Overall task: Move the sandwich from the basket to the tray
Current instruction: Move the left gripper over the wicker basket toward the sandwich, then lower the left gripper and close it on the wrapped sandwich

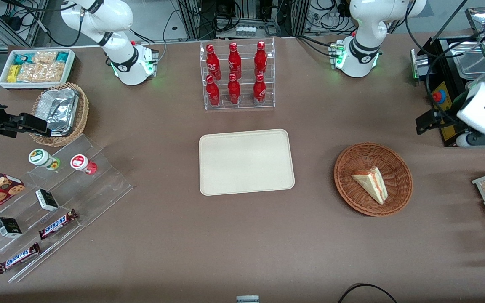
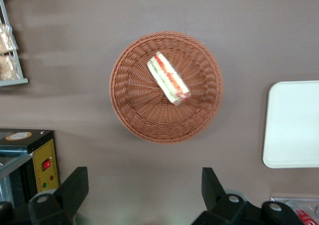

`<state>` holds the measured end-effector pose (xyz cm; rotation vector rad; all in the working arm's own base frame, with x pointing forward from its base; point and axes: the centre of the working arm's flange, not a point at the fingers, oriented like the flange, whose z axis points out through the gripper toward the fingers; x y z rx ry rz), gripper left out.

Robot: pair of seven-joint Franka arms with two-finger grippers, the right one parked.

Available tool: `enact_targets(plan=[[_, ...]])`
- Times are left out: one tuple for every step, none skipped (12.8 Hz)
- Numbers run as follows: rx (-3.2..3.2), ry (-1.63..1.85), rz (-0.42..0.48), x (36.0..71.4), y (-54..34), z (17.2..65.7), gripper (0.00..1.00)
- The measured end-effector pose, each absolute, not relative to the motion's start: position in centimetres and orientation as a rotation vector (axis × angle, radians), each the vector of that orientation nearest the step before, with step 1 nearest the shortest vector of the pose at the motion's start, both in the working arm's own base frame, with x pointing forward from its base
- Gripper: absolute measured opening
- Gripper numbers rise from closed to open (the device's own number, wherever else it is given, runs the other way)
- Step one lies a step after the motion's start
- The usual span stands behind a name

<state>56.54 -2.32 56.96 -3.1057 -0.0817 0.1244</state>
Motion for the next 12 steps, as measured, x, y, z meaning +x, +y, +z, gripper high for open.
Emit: enact_targets(plan=[[-3.103, -0.142, 0.122, 56.9, -1.6, 55.0, 1.00], [-3.097, -0.236, 0.111, 57.1, -1.2, 52.9, 1.00], [-3.087, -0.340, 0.095, 57.3, -1.2, 50.9, 1.00], [-3.075, -0.438, 0.081, 57.3, -1.3, 49.0, 1.00], [-3.063, -0.523, 0.064, 57.3, -1.5, 47.3, 1.00], [-3.053, -0.592, 0.044, 57.2, -1.6, 45.8, 1.00], [-3.046, -0.650, 0.020, 57.1, -1.8, 44.4, 1.00], [-3.040, -0.704, -0.008, 57.0, -2.2, 42.8, 1.00], [-3.036, -0.749, -0.037, 56.7, -2.5, 41.3, 1.00], [-3.034, -0.783, -0.063, 56.3, -2.9, 39.7, 1.00], [-3.032, -0.822, -0.089, 56.0, -3.4, 38.1, 1.00], [-3.030, -0.856, -0.106, 55.7, -4.1, 36.5, 1.00]])
